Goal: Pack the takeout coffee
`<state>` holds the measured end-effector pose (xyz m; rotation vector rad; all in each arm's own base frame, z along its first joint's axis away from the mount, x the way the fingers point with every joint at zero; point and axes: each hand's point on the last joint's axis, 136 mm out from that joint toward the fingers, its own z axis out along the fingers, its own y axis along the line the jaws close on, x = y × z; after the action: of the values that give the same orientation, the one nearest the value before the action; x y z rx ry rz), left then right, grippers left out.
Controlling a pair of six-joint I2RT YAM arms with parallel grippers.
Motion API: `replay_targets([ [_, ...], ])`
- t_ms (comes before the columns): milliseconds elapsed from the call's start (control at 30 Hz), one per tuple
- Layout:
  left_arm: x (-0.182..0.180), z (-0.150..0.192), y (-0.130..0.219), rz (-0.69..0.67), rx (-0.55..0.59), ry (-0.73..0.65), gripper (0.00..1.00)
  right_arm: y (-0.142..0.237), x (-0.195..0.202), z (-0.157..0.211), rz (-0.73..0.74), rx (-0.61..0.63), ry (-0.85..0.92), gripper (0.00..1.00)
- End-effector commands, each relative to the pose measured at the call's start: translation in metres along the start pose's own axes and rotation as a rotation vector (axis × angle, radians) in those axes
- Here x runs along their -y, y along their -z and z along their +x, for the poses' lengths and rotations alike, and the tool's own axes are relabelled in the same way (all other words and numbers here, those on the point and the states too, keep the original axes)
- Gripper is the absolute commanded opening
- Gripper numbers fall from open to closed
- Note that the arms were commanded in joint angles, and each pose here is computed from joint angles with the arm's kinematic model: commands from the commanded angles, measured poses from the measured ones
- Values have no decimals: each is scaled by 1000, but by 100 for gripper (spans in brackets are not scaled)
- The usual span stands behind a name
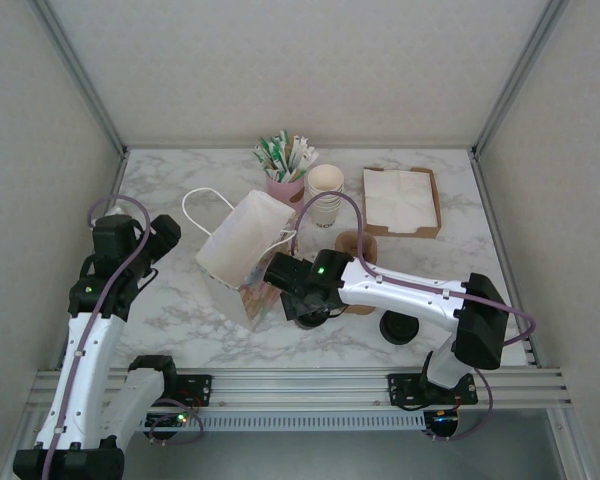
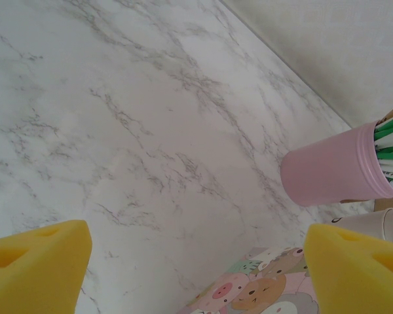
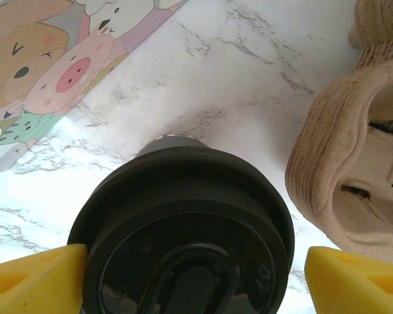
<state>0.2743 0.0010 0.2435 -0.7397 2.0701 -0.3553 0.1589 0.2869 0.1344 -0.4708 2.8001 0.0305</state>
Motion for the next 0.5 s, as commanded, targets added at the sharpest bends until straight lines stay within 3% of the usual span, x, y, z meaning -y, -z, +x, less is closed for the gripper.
replay_targets([
  [0,-1,-1,1,-4,-5,16,84,9,1,-7,6,33,-12,87],
  [67,-1,-1,1,-2,-6,17,84,9,1,-7,6,33,-13,86],
  [200,-1,0,1,-2,-7,17,84,8,1,-7,14,34,-16,67],
  [467,-1,0,1,-1,-8,17,84,13,2,-9,9,40,-19,82],
])
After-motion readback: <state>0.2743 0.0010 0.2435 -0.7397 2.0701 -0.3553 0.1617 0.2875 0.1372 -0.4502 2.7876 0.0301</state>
